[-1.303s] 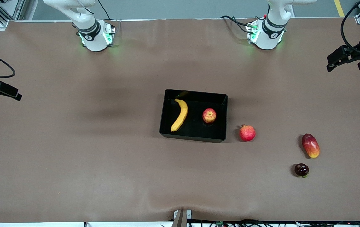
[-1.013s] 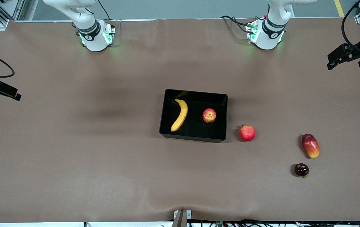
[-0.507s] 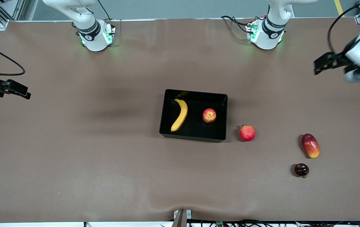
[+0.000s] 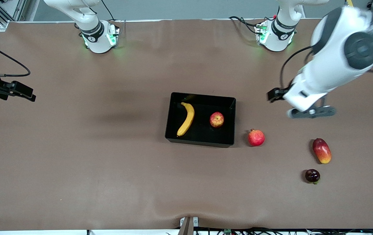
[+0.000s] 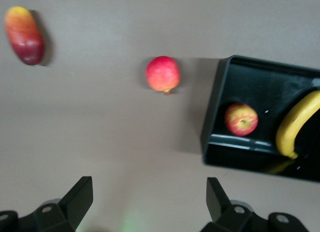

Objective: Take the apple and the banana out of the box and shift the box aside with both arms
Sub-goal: 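Lower the left gripper into the tray and grasp the red-yellow apple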

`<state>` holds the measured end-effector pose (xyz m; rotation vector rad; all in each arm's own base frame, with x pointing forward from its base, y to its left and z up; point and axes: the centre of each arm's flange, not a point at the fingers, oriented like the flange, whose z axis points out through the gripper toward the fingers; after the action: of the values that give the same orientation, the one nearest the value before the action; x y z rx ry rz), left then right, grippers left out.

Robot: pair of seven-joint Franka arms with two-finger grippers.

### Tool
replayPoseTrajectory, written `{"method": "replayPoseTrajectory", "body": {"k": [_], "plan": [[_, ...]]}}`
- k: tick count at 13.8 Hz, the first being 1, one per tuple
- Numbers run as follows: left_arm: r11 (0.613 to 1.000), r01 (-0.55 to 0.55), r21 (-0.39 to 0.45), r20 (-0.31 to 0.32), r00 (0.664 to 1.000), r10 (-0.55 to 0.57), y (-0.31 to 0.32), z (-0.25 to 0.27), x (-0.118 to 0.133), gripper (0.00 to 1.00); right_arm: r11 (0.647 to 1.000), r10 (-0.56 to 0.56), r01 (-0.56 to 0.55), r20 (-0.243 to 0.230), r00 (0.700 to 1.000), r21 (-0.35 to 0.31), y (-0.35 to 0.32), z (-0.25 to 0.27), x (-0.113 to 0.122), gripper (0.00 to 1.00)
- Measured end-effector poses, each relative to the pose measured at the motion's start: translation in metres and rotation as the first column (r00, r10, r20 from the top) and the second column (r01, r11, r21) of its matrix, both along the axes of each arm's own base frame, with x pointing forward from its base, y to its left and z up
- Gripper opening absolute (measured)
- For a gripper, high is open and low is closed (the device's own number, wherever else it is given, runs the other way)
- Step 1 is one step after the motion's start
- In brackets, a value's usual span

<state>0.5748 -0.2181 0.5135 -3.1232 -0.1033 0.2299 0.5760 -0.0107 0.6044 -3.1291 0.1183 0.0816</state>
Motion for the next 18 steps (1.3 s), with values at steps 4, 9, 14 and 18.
{"method": "replayPoseTrajectory", "body": {"k": [4, 9, 14, 18], "plan": [[0.998, -0.069, -0.003, 0.018, 0.997, 0.069, -0.037, -0.041, -0.001, 1.00, 1.000, -0.006, 0.006, -0.001, 1.000, -0.001, -0.003, 0.000, 0.000, 1.00], [0.990, -0.141, 0.020, -0.002, 0.990, 0.142, -0.077, -0.098, -0.002, 1.00, 1.000, -0.016, 0.016, -0.001, 1.000, -0.002, -0.009, 0.000, 0.000, 1.00], [0.982, -0.189, -0.020, 0.026, 0.982, 0.189, -0.126, -0.153, -0.002, 1.00, 0.999, -0.044, 0.044, -0.001, 0.999, -0.002, -0.024, 0.000, -0.001, 1.00], [0.963, -0.270, -0.015, 0.025, 0.962, 0.270, -0.166, -0.200, -0.016, 1.00, 0.999, -0.050, 0.050, -0.001, 0.999, -0.002, -0.028, 0.000, -0.001, 1.00]]}}
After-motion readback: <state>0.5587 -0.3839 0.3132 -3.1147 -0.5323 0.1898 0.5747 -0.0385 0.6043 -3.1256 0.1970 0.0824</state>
